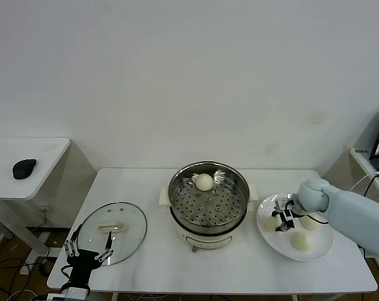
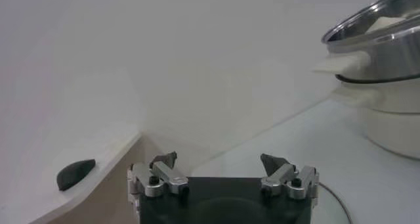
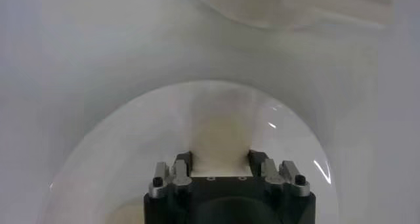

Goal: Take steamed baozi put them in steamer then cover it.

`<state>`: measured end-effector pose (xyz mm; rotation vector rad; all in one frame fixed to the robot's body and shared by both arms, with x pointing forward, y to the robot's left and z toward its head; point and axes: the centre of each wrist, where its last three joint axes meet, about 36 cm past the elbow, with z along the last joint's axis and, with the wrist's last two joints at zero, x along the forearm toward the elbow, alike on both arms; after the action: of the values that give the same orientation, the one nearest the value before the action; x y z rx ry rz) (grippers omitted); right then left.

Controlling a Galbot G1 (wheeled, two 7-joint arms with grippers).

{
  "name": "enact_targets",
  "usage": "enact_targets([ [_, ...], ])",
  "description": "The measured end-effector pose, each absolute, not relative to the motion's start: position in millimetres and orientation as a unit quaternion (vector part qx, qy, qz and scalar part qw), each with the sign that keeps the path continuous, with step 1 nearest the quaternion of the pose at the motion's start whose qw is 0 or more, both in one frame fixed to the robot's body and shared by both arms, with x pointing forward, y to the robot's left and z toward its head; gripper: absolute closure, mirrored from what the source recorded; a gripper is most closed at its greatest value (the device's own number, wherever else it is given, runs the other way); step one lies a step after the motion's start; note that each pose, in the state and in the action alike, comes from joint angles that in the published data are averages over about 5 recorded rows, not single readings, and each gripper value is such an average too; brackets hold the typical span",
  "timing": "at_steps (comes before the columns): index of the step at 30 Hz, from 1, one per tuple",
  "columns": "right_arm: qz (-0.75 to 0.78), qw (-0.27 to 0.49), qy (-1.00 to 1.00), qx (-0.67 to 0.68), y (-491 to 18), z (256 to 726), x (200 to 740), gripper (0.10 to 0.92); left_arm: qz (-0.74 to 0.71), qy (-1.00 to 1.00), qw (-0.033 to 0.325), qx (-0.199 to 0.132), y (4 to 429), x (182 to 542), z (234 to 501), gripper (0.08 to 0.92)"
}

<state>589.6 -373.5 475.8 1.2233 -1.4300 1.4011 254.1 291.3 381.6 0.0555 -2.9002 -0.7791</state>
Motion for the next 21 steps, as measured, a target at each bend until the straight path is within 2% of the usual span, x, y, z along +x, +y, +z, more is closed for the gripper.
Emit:
enact_targets([
  [5,0.553,0.379,-0.575,0.469,-379,523,596,0.482,-0.258,-0.964,0.064,0.013,289,257,384,0.177],
  [11,0.565,0.342,-0.598,0.453,-364,608,609,0.479,-0.258,-0.964,0.062,0.007,287,260,383,0.177],
  [16,0.573,0.301,-0.613,0.453,-327,676,611,0.478,-0.258,-0.965,0.056,0.003,286,263,386,0.177],
  [21,0.569,0.272,-0.618,0.47,-272,711,606,0.471,-0.256,-0.965,0.053,0.003,286,264,388,0.177],
])
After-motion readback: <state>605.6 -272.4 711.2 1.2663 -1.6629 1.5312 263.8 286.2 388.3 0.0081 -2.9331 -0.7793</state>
